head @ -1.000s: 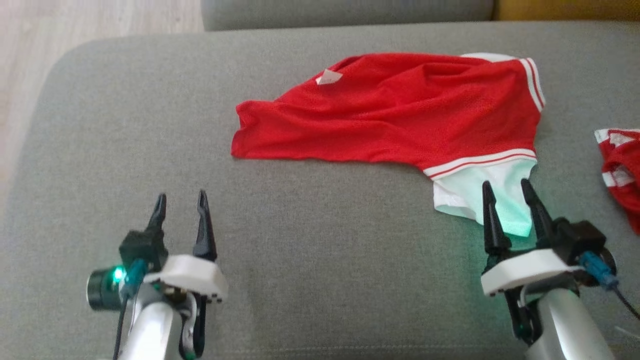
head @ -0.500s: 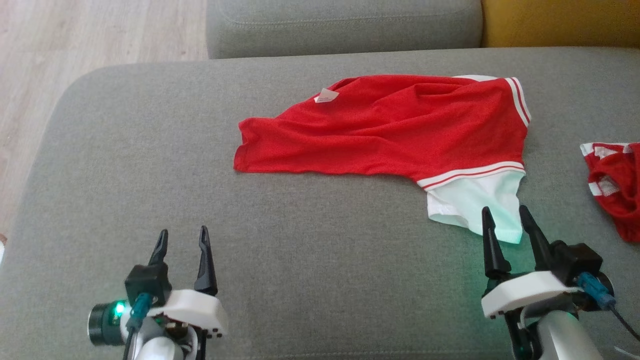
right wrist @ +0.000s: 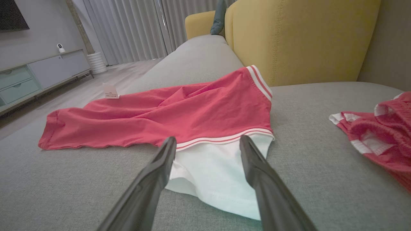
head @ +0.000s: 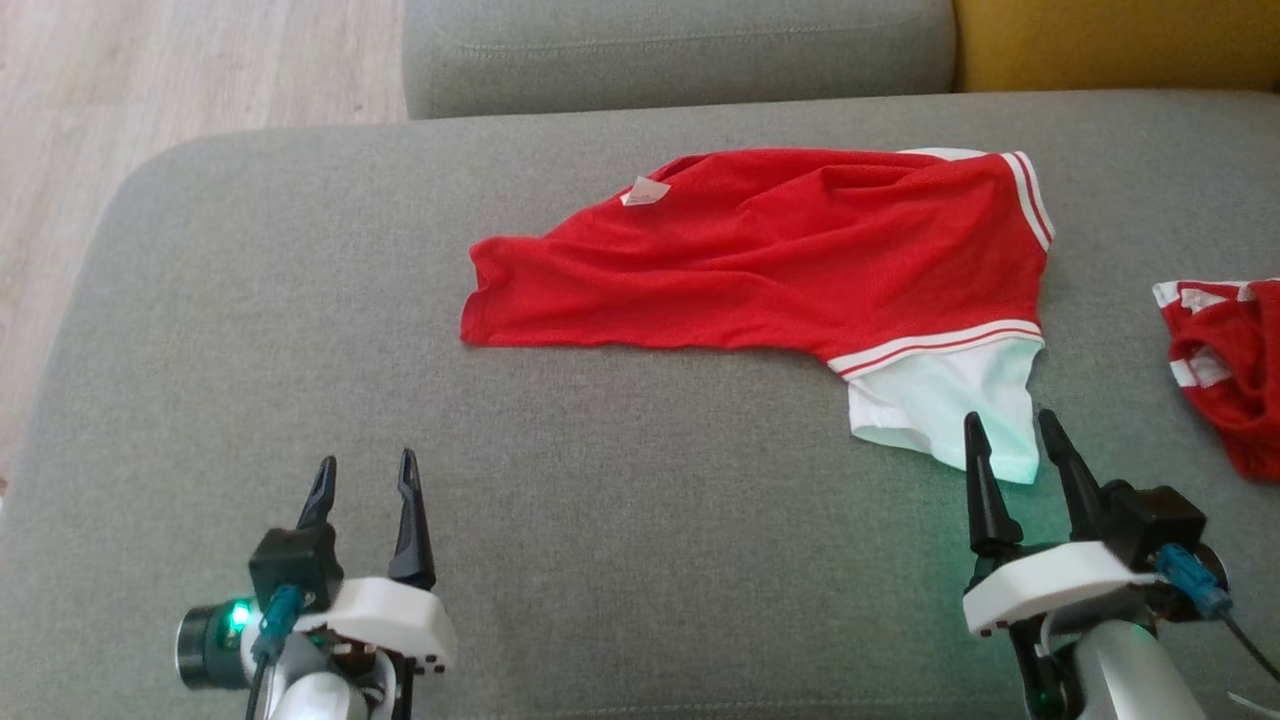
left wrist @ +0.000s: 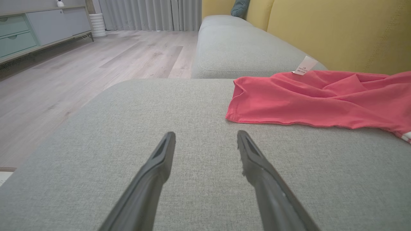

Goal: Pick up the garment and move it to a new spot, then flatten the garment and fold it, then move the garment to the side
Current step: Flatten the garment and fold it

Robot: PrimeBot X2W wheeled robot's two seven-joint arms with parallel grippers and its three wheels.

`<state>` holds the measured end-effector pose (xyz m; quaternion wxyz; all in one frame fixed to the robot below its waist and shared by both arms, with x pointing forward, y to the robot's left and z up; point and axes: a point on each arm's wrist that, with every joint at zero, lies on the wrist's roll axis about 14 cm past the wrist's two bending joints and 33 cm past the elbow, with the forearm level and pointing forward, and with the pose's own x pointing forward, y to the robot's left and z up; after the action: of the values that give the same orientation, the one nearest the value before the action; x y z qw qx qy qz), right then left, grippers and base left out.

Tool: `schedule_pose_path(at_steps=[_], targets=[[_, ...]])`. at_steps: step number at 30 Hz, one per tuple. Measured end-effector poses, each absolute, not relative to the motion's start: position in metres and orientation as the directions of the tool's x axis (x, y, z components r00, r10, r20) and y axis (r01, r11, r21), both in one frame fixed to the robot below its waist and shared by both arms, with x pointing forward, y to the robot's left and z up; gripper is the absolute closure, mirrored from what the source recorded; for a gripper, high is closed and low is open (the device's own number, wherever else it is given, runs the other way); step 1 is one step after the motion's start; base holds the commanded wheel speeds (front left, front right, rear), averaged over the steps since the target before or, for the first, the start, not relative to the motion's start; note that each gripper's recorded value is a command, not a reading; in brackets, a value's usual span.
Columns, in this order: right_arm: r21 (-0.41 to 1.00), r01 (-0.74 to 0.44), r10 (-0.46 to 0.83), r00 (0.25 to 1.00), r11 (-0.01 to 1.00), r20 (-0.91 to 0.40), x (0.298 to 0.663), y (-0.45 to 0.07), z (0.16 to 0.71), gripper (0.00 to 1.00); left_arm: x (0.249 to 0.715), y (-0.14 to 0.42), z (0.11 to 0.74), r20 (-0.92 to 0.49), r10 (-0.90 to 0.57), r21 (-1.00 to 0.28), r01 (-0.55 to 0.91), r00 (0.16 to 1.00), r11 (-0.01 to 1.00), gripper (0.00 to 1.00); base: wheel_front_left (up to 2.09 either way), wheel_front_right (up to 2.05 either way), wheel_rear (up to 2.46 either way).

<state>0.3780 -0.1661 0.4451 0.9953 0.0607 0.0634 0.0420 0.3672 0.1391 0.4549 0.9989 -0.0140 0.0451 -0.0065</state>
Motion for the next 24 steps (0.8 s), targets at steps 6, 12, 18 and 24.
schedule_pose_path(at_steps=[6, 12, 18, 24], targets=[[0.128, -0.085, 0.104, 0.984, 0.988, -0.144, 0.382, -0.162, 0.437, 0.0, 0.376, 0.129, 0.447, -0.113, -0.047, -0.056, 0.041, 0.993, 0.998, 0.0, 0.0, 0.0, 0.0], [0.13, -0.11, 0.125, 0.985, 0.985, -0.118, 0.403, -0.155, 0.442, 0.0, 0.412, 0.114, 0.446, -0.11, -0.104, -0.074, 0.096, 0.988, 0.993, 0.0, 0.0, 0.0, 0.0], [0.129, -0.108, 0.122, 0.987, 0.986, -0.103, 0.426, -0.158, 0.442, 0.0, 0.459, 0.106, 0.426, -0.148, -0.133, -0.083, 0.122, 0.98, 0.989, 0.0, 0.0, 0.0, 0.0], [0.127, -0.073, 0.088, 0.99, 0.989, -0.115, 0.436, -0.171, 0.433, 0.0, 0.487, 0.102, 0.402, -0.192, -0.139, -0.101, 0.122, 0.971, 0.987, 0.0, 0.0, 0.0, 0.0]])
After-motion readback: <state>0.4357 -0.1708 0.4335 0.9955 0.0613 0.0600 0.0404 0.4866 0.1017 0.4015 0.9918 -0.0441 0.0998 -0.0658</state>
